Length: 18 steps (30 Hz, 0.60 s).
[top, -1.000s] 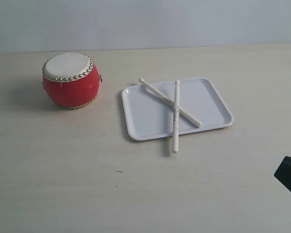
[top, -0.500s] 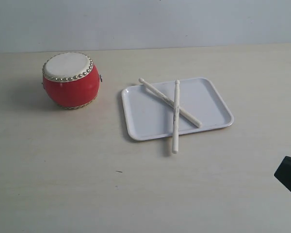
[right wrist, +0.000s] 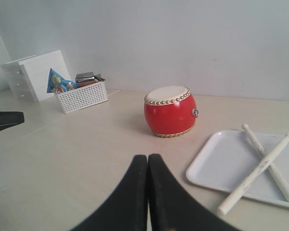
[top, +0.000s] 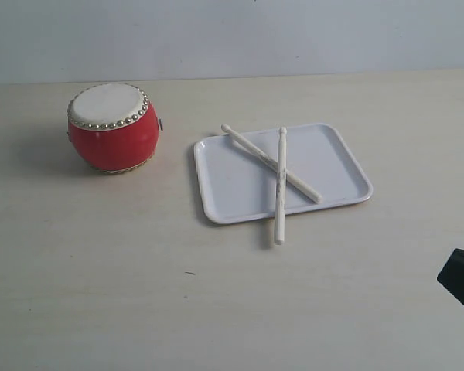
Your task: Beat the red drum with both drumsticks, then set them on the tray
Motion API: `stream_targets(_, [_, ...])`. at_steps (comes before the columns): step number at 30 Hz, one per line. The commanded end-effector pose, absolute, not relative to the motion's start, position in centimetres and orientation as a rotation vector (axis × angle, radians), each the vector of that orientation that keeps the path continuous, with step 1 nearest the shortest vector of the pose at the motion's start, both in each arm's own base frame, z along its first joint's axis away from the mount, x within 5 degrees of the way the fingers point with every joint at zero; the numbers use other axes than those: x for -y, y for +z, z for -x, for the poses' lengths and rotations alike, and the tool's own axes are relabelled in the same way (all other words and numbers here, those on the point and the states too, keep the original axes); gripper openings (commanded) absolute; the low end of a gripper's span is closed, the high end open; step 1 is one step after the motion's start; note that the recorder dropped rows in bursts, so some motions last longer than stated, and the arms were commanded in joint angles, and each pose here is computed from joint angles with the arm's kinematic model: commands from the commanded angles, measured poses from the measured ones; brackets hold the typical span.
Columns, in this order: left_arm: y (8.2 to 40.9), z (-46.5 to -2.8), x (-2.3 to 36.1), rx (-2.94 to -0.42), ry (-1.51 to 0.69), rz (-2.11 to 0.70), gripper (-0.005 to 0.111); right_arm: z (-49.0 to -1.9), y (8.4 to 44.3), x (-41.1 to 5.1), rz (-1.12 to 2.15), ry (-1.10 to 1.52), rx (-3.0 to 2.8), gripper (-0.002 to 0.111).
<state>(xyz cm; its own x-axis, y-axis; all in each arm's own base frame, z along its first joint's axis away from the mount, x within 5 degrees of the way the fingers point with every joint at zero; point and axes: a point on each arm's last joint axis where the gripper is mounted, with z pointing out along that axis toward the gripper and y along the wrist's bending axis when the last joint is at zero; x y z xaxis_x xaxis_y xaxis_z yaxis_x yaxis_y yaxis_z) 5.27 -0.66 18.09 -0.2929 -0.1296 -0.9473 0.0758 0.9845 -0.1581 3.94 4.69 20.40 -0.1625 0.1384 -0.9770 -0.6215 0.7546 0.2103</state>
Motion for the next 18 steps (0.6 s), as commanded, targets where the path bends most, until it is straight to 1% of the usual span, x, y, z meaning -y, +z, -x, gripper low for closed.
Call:
stream_targets(1, [18.11,-5.25,0.9,-1.844,-0.198,-0.014,0.0,-3.92,20.31,-4.65,0.399,0.692,-1.598,0.0])
stream_targets(18, [18.11,-5.24,0.91,-1.842,-0.176,-0.045,0.0,-3.91,20.3,-4.66,0.401,0.693,-1.599,0.0])
